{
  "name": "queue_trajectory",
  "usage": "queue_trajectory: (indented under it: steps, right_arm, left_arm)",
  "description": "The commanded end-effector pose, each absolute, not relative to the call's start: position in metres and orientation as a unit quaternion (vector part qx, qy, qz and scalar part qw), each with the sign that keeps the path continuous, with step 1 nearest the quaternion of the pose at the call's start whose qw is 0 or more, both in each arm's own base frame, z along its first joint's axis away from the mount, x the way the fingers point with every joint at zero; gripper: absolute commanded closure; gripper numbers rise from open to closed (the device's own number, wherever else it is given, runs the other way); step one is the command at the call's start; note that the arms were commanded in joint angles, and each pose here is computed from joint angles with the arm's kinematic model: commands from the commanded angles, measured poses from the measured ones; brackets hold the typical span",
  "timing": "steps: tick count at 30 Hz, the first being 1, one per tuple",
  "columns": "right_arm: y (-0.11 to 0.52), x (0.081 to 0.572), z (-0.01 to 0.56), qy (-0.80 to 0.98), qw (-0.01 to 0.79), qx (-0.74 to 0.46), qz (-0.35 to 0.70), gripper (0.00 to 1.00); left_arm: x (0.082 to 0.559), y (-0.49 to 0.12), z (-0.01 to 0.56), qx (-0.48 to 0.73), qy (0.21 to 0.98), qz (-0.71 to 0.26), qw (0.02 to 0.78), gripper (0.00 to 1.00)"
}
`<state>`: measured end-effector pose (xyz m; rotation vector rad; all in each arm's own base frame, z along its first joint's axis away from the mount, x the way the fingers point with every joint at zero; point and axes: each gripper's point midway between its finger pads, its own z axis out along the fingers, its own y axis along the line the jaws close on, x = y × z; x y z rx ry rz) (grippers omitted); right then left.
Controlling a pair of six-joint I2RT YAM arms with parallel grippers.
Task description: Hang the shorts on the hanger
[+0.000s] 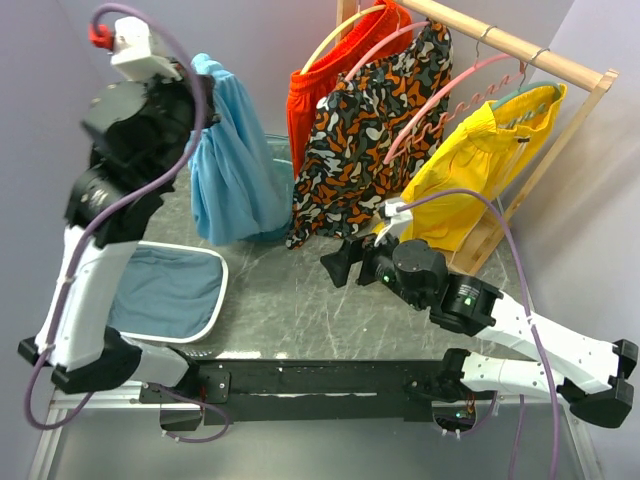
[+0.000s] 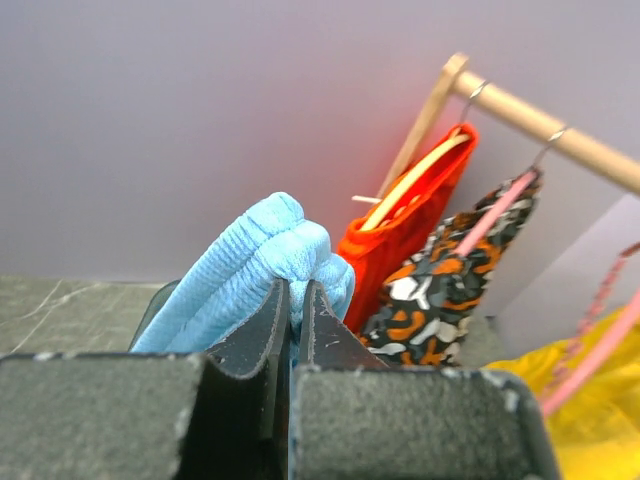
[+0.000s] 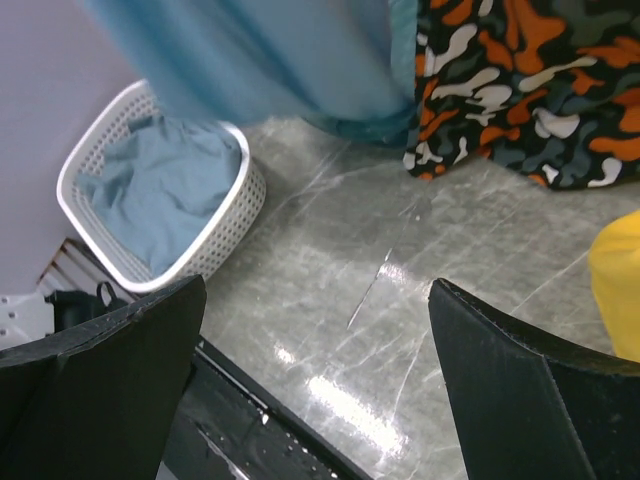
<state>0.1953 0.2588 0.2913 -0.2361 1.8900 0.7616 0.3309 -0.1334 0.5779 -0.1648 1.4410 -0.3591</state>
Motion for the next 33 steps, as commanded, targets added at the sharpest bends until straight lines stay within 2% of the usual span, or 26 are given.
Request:
queue_trajectory:
  steps: [1, 6, 7, 9, 10, 12, 13, 14, 15, 16, 17, 18, 19, 21, 22, 26, 31, 33]
  right_arm:
    - [0.242, 0.202, 0.324, 0.773, 0.55, -0.077, 0.309, 0.0]
    - [0.222, 0.206, 0.318, 0.779, 0.554, -0.041, 0.29, 0.0]
    - [0.219, 0.207, 0.317, 0.78, 0.555, -0.034, 0.289, 0.0]
    - [0.21, 0.207, 0.305, 0.785, 0.552, -0.014, 0.28, 0.0]
    - [0.206, 0.206, 0.294, 0.791, 0.547, -0.011, 0.272, 0.0]
    - [0.197, 0.205, 0.286, 0.792, 0.548, 0.011, 0.27, 0.0]
    - [0.194, 0.204, 0.271, 0.798, 0.542, 0.011, 0.263, 0.0]
    - [0.193, 0.203, 0.265, 0.8, 0.539, 0.015, 0.265, 0.0]
    - [0.193, 0.202, 0.262, 0.797, 0.54, 0.018, 0.27, 0.0]
    - [0.195, 0.2, 0.247, 0.804, 0.531, 0.01, 0.266, 0.0]
    - [0.195, 0.201, 0.242, 0.806, 0.53, 0.007, 0.262, 0.0]
    - [0.197, 0.202, 0.234, 0.811, 0.526, 0.005, 0.254, 0.0]
    - [0.198, 0.203, 0.223, 0.819, 0.519, 0.001, 0.244, 0.0]
    - [0.205, 0.206, 0.209, 0.829, 0.509, -0.011, 0.231, 0.0]
    - [0.208, 0.206, 0.202, 0.833, 0.505, -0.018, 0.227, 0.0]
    - [0.223, 0.213, 0.187, 0.841, 0.495, -0.029, 0.218, 0.01]
    - [0.228, 0.219, 0.154, 0.864, 0.47, -0.032, 0.178, 0.1]
    - [0.228, 0.217, 0.144, 0.868, 0.462, -0.032, 0.176, 0.12]
  left_arm:
    - [0.293, -0.135, 0.621, -0.049, 0.612, -0.222, 0.758, 0.99]
    - [0.271, -0.204, 0.559, 0.049, 0.672, -0.331, 0.66, 0.99]
    - [0.276, -0.221, 0.515, 0.064, 0.707, -0.329, 0.623, 0.99]
    - [0.252, -0.246, 0.489, 0.087, 0.711, -0.381, 0.584, 0.99]
    - [0.246, -0.255, 0.439, 0.099, 0.742, -0.378, 0.544, 0.99]
    - [0.218, -0.282, 0.391, 0.12, 0.764, -0.411, 0.482, 0.99]
    - [0.208, -0.291, 0.336, 0.13, 0.794, -0.4, 0.439, 0.99]
    - [0.187, -0.303, 0.313, 0.139, 0.805, -0.412, 0.403, 0.98]
    - [0.177, -0.307, 0.288, 0.14, 0.82, -0.408, 0.377, 0.82]
    - [0.166, -0.304, 0.246, 0.14, 0.842, -0.39, 0.344, 0.72]
    - [0.157, -0.304, 0.229, 0.128, 0.854, -0.386, 0.324, 0.67]
    - [0.158, -0.297, 0.214, 0.11, 0.865, -0.366, 0.326, 0.49]
    - [0.156, -0.284, 0.198, 0.093, 0.875, -0.349, 0.321, 0.4]
    - [0.159, -0.263, 0.188, 0.037, 0.891, -0.317, 0.323, 0.37]
    - [0.171, -0.245, 0.195, -0.007, 0.885, -0.294, 0.36, 0.35]
    - [0.188, -0.21, 0.202, -0.094, 0.883, -0.232, 0.397, 0.36]
    - [0.216, -0.211, 0.193, -0.088, 0.895, -0.14, 0.415, 0.38]
    - [0.228, -0.222, 0.199, -0.067, 0.899, -0.134, 0.412, 0.39]
